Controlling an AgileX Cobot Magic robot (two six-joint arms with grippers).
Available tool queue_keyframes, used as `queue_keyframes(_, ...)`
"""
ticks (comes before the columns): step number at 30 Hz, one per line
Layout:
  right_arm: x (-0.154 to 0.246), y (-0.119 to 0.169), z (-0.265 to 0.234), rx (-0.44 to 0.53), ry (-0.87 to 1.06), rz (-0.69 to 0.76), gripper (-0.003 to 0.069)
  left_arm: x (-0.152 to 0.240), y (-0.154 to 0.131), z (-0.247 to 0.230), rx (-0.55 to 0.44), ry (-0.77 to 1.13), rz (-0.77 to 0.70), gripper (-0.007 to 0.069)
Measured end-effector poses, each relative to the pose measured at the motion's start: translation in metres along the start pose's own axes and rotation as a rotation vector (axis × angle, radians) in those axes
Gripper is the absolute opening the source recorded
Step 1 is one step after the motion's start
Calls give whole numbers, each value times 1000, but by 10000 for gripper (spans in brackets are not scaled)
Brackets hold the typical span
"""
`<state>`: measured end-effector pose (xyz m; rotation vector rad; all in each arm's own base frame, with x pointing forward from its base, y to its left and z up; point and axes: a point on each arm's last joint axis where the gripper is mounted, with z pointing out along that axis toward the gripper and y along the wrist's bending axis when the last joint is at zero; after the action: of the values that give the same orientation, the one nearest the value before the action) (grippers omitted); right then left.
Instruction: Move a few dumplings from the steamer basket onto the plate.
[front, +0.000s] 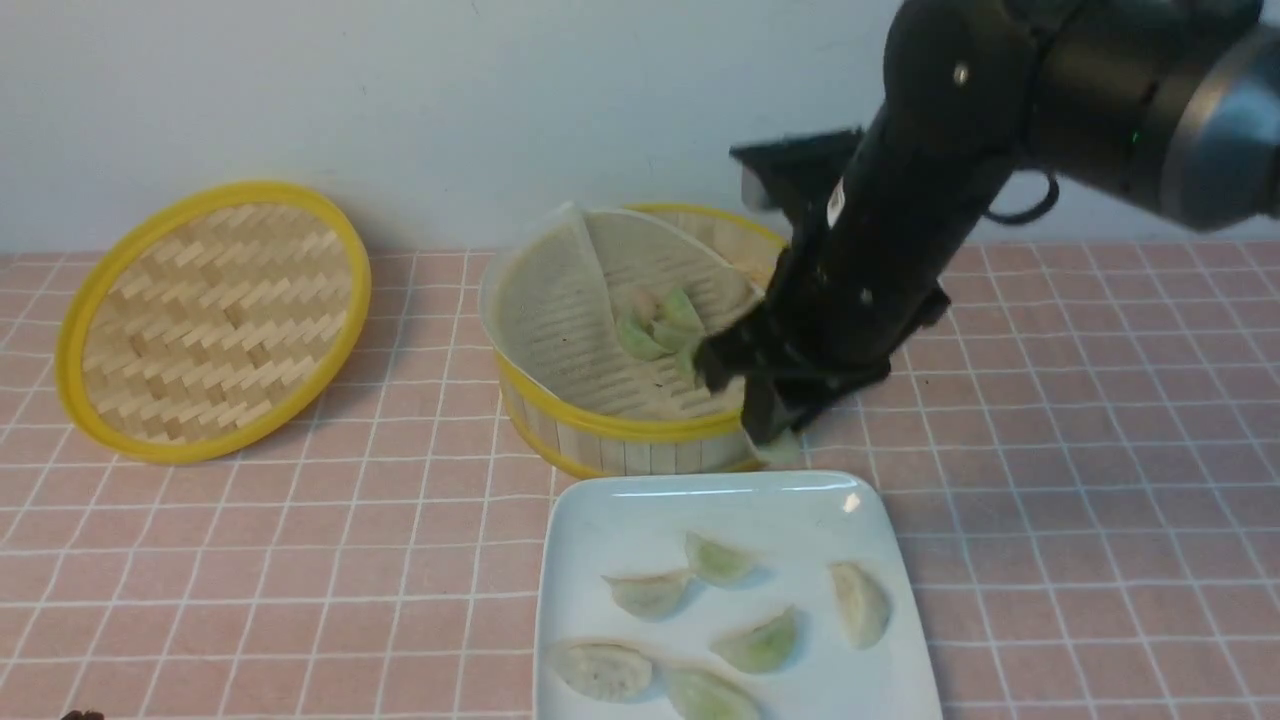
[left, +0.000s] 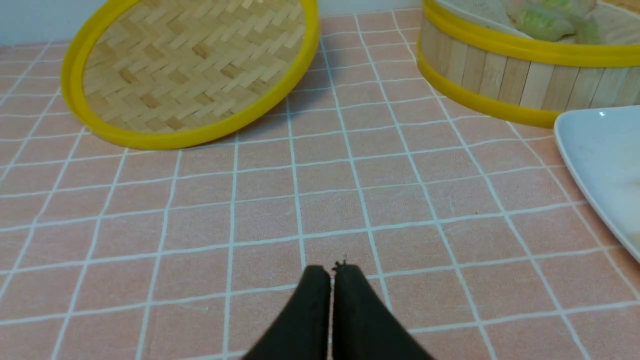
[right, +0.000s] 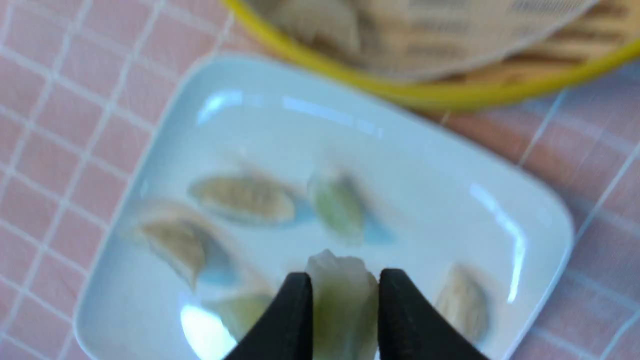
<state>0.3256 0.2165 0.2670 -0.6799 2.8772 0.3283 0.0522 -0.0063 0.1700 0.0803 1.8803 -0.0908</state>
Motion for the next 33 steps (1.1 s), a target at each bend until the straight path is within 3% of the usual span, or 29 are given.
queue_keyframes(5, 12, -8, 47, 20, 69, 14, 174, 0, 0, 0, 0, 0, 0, -6)
queue_keyframes(13, 5, -11, 66, 28, 72, 16, 410, 0, 0, 0, -1, 0, 0, -6)
queue_keyframes(15, 4, -9, 58, 32, 80, 8, 426, 0, 0, 0, -1, 0, 0, -6)
queue_keyframes(19, 4, 5, 1, 47, -21, -52, 318, 0, 0, 0, -1, 0, 0, -6)
queue_keyframes(22, 18, 18, -57, 61, -160, -79, 143, 0, 0, 0, -1, 0, 0, -6)
queue_keyframes(23, 23, 20, -73, 60, -197, -81, 118, 0, 0, 0, -1, 0, 0, -6)
queue_keyframes(25, 56, 25, -139, 53, -367, -71, 20, 0, 0, 0, -1, 0, 0, -6)
queue_keyframes(31, 160, 16, -232, 19, -797, -58, -13, 0, 0, 0, -1, 0, 0, -6)
queue_keyframes(33, 199, 10, -241, -4, -957, -60, -14, 0, 0, 0, -1, 0, 0, -6)
